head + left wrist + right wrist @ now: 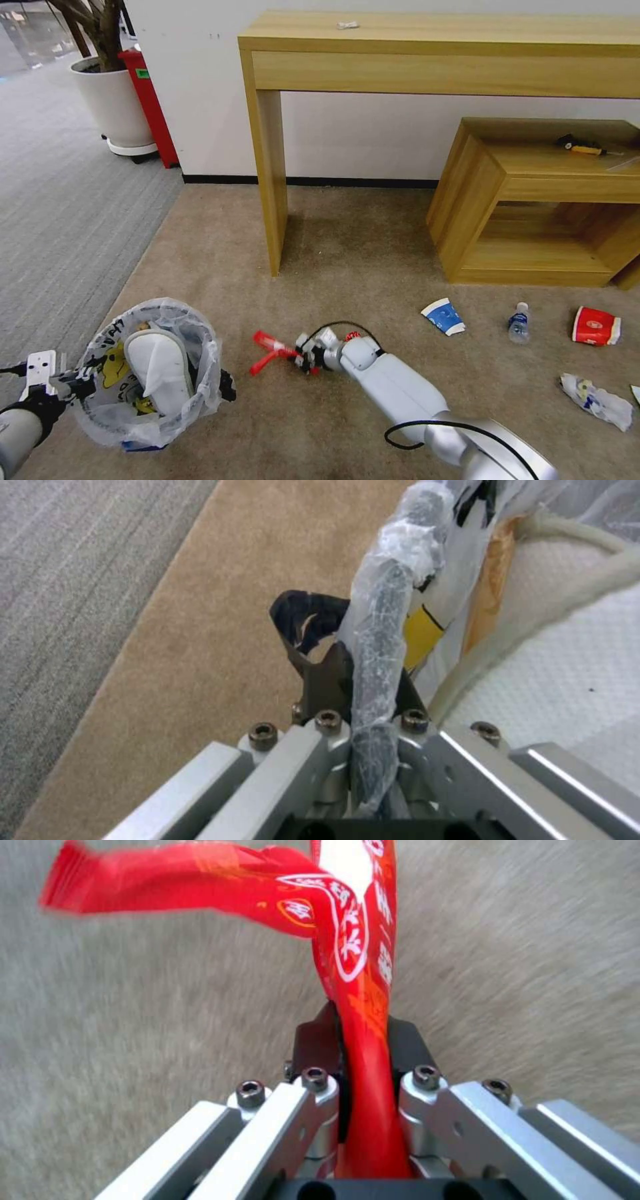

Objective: Pick up the trash bin and place the garbage on the floor into it.

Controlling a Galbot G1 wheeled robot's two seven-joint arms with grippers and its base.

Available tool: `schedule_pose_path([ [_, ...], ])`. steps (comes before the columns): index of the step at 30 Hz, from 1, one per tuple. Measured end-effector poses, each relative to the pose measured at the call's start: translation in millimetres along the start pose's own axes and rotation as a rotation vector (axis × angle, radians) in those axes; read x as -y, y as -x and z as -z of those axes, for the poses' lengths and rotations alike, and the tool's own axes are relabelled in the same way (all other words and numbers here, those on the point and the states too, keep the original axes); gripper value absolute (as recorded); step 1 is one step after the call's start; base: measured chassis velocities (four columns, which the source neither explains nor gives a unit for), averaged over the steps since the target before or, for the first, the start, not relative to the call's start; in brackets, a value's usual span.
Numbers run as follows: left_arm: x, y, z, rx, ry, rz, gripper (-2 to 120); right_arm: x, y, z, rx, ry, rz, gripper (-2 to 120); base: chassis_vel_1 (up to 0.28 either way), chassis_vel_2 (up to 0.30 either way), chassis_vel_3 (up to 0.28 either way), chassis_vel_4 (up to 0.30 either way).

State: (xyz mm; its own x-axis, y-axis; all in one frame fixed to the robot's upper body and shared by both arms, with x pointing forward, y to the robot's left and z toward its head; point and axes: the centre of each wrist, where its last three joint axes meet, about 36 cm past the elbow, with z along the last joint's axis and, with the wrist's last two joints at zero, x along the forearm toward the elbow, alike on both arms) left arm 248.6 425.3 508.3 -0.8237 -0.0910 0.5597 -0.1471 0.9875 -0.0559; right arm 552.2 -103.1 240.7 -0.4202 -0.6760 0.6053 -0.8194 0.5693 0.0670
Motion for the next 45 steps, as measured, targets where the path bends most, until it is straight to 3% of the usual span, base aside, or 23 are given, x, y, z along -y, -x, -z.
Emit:
schedule_pose_path([
  [7,-0.9,11,1.8,-0.006,0.004,-0.017,0,0,-45,47,0.215,0.021,-0.057,5,0.000,0.000,0.000,0.000],
  [10,-0.1,23,4.4,-0.013,0.012,-0.035,0,-5,-76,88,0.372,0.015,-0.077,5,0.000,0.000,0.000,0.000],
  [16,5.0,46,11.5,-0.032,0.034,-0.080,0,-9,-113,141,0.532,0.048,-0.074,5,0.000,0.000,0.000,0.000],
  [19,12.5,66,17.7,-0.041,0.052,-0.116,0,-17,-131,165,0.597,0.077,-0.057,5,0.000,0.000,0.000,0.000],
  [22,30.5,96,29.2,-0.048,0.069,-0.164,0,-39,-151,196,0.672,0.107,0.015,5,0.000,0.000,0.000,0.000],
  [24,35.1,101,31.3,-0.050,0.069,-0.172,0,-45,-153,200,0.681,0.112,0.035,5,0.000,0.000,0.000,0.000],
  [26,57.8,119,38.2,-0.059,0.077,-0.214,0,-69,-157,214,0.696,0.122,0.119,5,0.000,0.000,0.000,0.000],
  [34,99.6,138,60.7,-0.063,0.129,-0.266,0,-101,-139,199,0.621,0.070,0.197,5,0.000,0.000,0.000,0.000],
  [45,97.3,137,76.1,-0.077,0.157,-0.260,0,-113,-114,161,0.546,0.025,0.205,5,0.000,0.000,0.000,0.000],
])
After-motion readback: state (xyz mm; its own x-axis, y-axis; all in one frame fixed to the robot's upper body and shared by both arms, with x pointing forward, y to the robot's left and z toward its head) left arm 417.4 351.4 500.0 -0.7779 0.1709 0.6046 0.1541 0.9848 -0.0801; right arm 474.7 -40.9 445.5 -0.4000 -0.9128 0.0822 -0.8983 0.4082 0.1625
